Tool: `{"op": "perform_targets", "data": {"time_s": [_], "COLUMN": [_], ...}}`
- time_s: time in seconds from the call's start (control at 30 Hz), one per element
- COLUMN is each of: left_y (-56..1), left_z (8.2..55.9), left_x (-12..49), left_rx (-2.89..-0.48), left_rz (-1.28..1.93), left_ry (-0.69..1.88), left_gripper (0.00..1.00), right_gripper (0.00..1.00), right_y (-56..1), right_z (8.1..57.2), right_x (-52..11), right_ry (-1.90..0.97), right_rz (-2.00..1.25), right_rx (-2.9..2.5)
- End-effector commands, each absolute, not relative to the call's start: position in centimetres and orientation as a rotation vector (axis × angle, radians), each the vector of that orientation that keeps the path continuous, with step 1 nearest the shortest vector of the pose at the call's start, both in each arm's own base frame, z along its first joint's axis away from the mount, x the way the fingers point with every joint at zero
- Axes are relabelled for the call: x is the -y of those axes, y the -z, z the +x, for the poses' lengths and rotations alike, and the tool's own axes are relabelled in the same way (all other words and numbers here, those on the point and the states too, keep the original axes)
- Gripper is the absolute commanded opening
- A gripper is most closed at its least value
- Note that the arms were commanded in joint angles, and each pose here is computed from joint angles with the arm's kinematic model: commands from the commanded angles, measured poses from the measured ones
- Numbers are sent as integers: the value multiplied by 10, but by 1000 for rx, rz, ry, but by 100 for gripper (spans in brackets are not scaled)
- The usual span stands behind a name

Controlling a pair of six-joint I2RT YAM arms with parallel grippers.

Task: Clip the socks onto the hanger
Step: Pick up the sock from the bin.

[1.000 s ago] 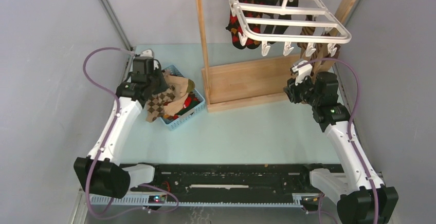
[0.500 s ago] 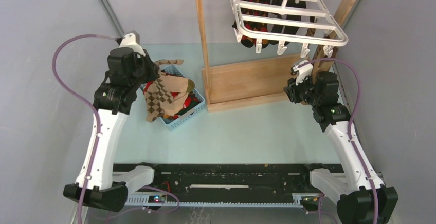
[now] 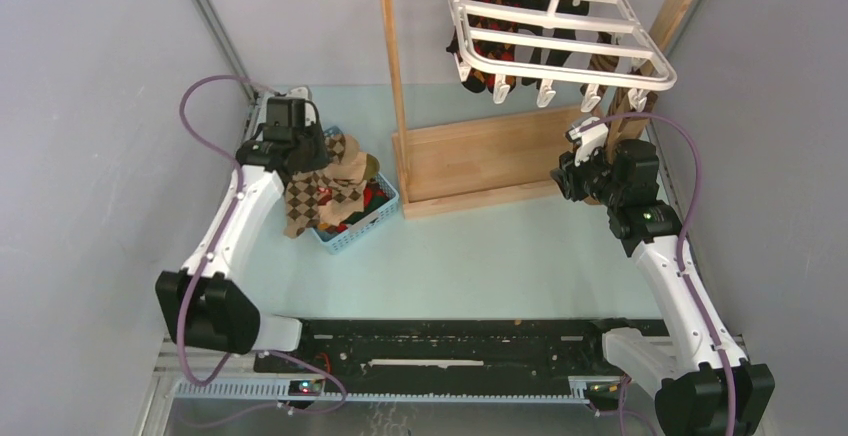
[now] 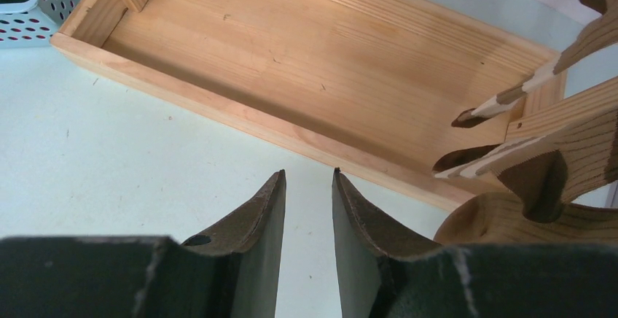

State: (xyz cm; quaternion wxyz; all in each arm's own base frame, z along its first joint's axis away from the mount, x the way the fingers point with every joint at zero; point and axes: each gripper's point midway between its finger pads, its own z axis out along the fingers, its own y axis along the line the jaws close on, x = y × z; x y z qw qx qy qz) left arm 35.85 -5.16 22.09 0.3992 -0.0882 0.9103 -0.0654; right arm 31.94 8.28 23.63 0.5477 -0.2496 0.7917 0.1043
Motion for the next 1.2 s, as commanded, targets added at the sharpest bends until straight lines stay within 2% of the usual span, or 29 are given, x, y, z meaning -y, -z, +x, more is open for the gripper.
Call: {"op": "perform_targets", "data": {"time_s": [0.0, 0.3, 0.43, 0.53, 0.67, 0.73, 0.83, 0.93, 1.07, 1.17], "left_y": [-229, -238, -244, -238, -244, -259, -284, -284, -231, -200], "left_z": [397, 457, 459, 456, 438, 426, 404, 370, 314, 283], "left_x": [33, 14, -5, -6, -3, -2, 15, 57, 100, 107], "left_rx": [-2203, -2100, -2040, -2065, -2074, -2047, -2006, -1990, -2056, -2036], "left_rz": [-262, -417, -531, -534, -499, -439, -239, 131, 528, 802], "left_ry": [75, 29, -41, -37, -20, -5, 73, 250, 490, 489], "left_gripper": [1, 2, 14, 28, 60, 67, 70, 70, 70, 70], "right_gripper": [38, 37, 37, 37, 37, 37, 37, 37, 38, 38], "right_y": [-259, -257, -256, -255, -256, -255, -254, -253, -254, -254], "right_z": [319, 318, 318, 319, 318, 318, 317, 318, 319, 320], "right_x": [-87, -90, -90, -91, -91, -91, -91, -91, -93, -94], "right_ry": [-250, -254, -255, -258, -256, -258, -266, -271, -282, -286], "right_rz": [-592, -611, -612, -611, -612, -612, -614, -611, -616, -618], "right_rx": [-1819, -1825, -1827, -1829, -1828, -1829, -1835, -1838, -1830, -1828]}}
